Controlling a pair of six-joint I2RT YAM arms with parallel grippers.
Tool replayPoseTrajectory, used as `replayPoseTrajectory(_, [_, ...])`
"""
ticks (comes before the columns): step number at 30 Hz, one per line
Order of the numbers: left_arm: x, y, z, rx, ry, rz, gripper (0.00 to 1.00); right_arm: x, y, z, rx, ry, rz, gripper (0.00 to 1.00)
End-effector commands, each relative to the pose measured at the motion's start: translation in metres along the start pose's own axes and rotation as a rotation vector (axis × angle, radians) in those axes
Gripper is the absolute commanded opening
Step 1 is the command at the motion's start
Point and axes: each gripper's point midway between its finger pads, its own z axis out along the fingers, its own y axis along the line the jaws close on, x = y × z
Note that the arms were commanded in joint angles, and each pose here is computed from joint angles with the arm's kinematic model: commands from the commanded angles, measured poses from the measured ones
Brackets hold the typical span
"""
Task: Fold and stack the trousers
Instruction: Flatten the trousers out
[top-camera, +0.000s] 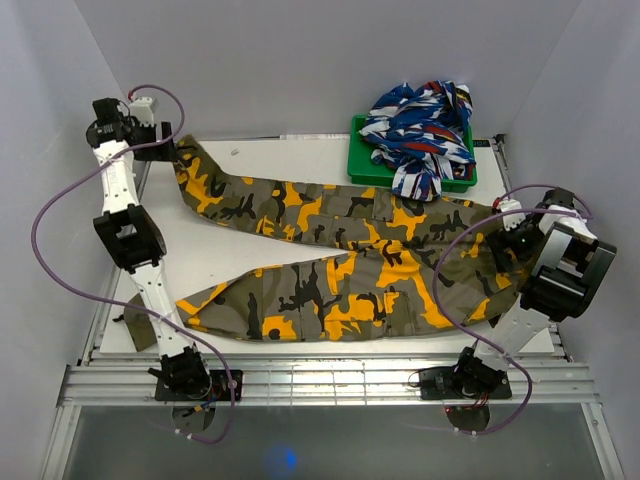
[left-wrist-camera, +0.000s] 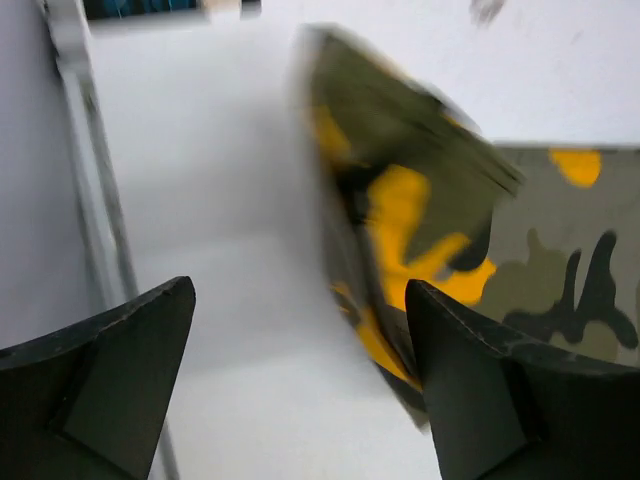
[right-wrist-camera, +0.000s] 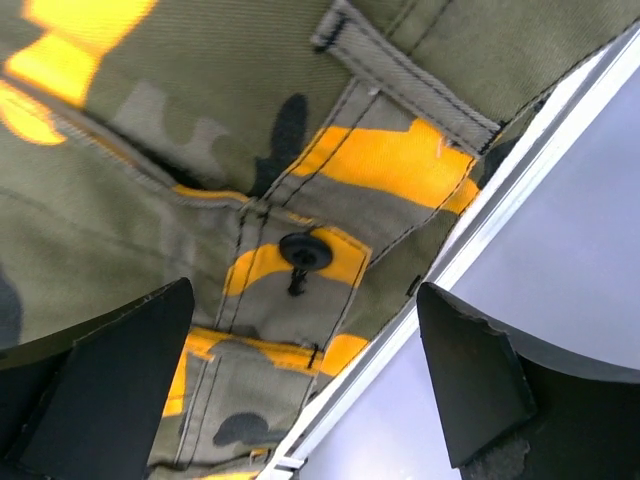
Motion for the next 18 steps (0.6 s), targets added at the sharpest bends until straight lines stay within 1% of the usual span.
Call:
replayPoseTrajectory(1, [0.019,-0.001,-0.038,-0.071,0.105,-0.114,0.98,-0.02,-0.002,-0.033,0.018,-0.067,-0.065,0.98])
replayPoseTrajectory(2, [0.057,-0.01,-0.029,-0.021,0.174,-0.083,0.98,-0.022,0.0,-0.037,0.012,-0.082,-0.076,0.98])
replayPoseTrajectory(3, [0.064,-0.014,-0.041,-0.006,0.172,-0.054,0.98,-0.024,0.005,-0.049,0.013,-0.096,-0.085,0.98])
replayPoseTrajectory(4, [0.046,-0.026,-0.077,-0.008,0.115,0.006,0.98,-0.029,0.008,-0.053,0.003,-0.121,-0.097,1.0])
replayPoseTrajectory(5, [0.08,-0.041,-0.08,0.065,0.17,0.042,0.98,-0.031,0.011,-0.057,-0.001,-0.133,-0.108,0.98])
replayPoseTrajectory(6, [0.089,-0.043,-0.096,0.076,0.175,0.059,0.98,-0.033,0.019,-0.067,-0.016,-0.141,-0.115,0.97])
replayPoseTrajectory(7, [0.086,-0.054,-0.129,0.081,0.155,0.095,0.98,-0.039,0.026,-0.071,-0.038,-0.171,-0.127,0.97])
replayPoseTrajectory(8, [0.095,-0.063,-0.142,0.123,0.148,0.111,0.98,-0.043,0.032,-0.075,-0.05,-0.182,-0.14,0.97])
replayPoseTrajectory(9, [0.124,-0.061,-0.154,0.14,0.182,0.132,0.98,-0.046,0.037,-0.083,-0.05,-0.196,-0.158,0.96])
replayPoseTrajectory(10, [0.133,-0.061,-0.168,0.142,0.185,0.148,0.98,-0.047,0.048,-0.086,-0.081,-0.198,-0.167,0.97])
replayPoseTrajectory(11, [0.142,-0.072,-0.193,0.153,0.194,0.166,0.98,-0.051,0.056,-0.087,-0.093,-0.201,-0.197,0.97])
replayPoseTrajectory(12, [0.169,-0.072,-0.205,0.176,0.229,0.206,0.97,-0.054,0.063,-0.093,-0.092,-0.207,-0.22,0.96])
replayPoseTrajectory(13, [0.187,-0.079,-0.218,0.197,0.269,0.21,0.95,-0.053,0.071,-0.095,-0.104,-0.195,-0.236,0.96])
replayPoseTrajectory(14, [0.194,-0.084,-0.236,0.176,0.27,0.258,0.91,-0.056,0.084,-0.096,-0.114,-0.195,-0.272,0.96])
replayPoseTrajectory(15, [0.214,-0.078,-0.25,0.147,0.311,0.27,0.88,-0.057,0.09,-0.096,-0.121,-0.193,-0.284,0.96])
replayPoseTrajectory(16, [0.245,-0.085,-0.253,0.184,0.364,0.318,0.85,-0.057,0.094,-0.097,-0.121,-0.19,-0.292,0.96])
replayPoseTrajectory(17, [0.26,-0.087,-0.26,0.177,0.397,0.349,0.81,-0.059,0.103,-0.095,-0.129,-0.191,-0.314,0.96])
replayPoseTrajectory(18, [0.271,-0.085,-0.274,0.129,0.411,0.377,0.74,-0.061,0.106,-0.097,-0.126,-0.195,-0.319,0.96])
